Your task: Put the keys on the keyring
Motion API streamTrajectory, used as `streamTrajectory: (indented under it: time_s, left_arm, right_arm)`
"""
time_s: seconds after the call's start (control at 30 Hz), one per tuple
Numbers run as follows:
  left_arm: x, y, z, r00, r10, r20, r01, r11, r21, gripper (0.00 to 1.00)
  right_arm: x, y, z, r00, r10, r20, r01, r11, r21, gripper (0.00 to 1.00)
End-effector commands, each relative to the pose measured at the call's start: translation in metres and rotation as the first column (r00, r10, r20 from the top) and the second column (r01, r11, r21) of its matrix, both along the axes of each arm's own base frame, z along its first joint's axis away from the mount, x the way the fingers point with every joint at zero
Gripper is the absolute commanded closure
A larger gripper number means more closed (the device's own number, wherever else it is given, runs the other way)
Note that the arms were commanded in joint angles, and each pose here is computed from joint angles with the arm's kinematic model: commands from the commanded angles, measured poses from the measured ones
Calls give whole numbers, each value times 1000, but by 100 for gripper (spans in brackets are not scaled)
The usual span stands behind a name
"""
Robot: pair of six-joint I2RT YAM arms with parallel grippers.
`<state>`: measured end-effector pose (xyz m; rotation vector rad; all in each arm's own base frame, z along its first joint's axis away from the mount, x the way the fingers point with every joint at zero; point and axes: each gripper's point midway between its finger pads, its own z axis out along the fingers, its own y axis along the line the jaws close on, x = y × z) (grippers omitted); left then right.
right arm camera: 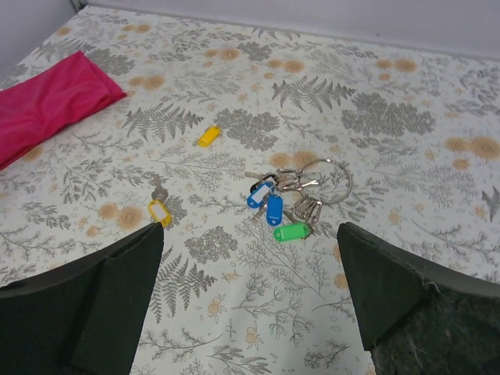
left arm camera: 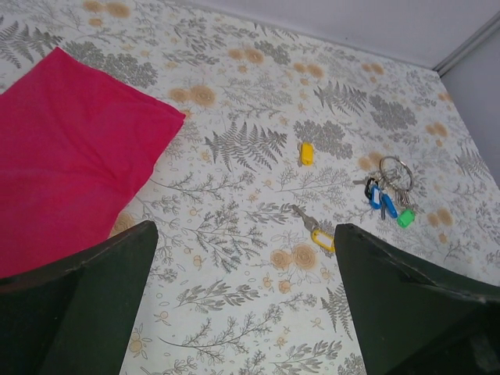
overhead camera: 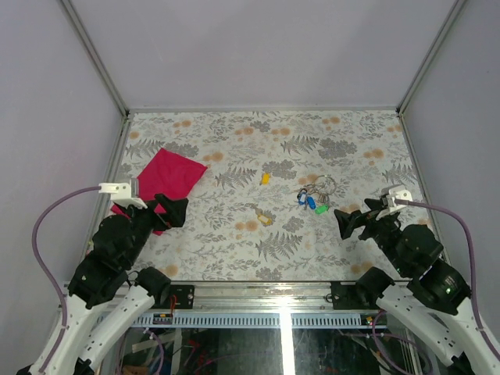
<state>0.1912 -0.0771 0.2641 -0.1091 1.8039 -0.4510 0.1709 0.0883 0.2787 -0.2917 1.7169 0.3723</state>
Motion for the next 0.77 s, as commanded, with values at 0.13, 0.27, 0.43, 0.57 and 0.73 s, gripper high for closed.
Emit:
streamTrajectory:
  time_s: [0.13,0.27,0.43,0.57,0.73]
  left_arm:
    - [-1,29,14,985,147,93,-144,989,-41,0]
    - [-5,32,17,982,154,112,-148,987,-62,0]
    - [-8,36,19,978,167,125,-158,984,-80,0]
    - [-7,34,17,979,163,121,-154,985,-79,0]
    - [-4,32,14,981,160,105,-154,986,-68,0]
  right_arm:
    - [11,-13,-2,989,-137,57,126,978,163,1]
    - [20,-15,-14,981,-194,-8,193,971,143,1]
    - [29,-29,-21,950,-305,-61,310,947,89,1]
    - [29,-32,-20,946,-320,-53,324,941,100,1]
    - [26,-32,-18,949,-311,-50,315,942,118,1]
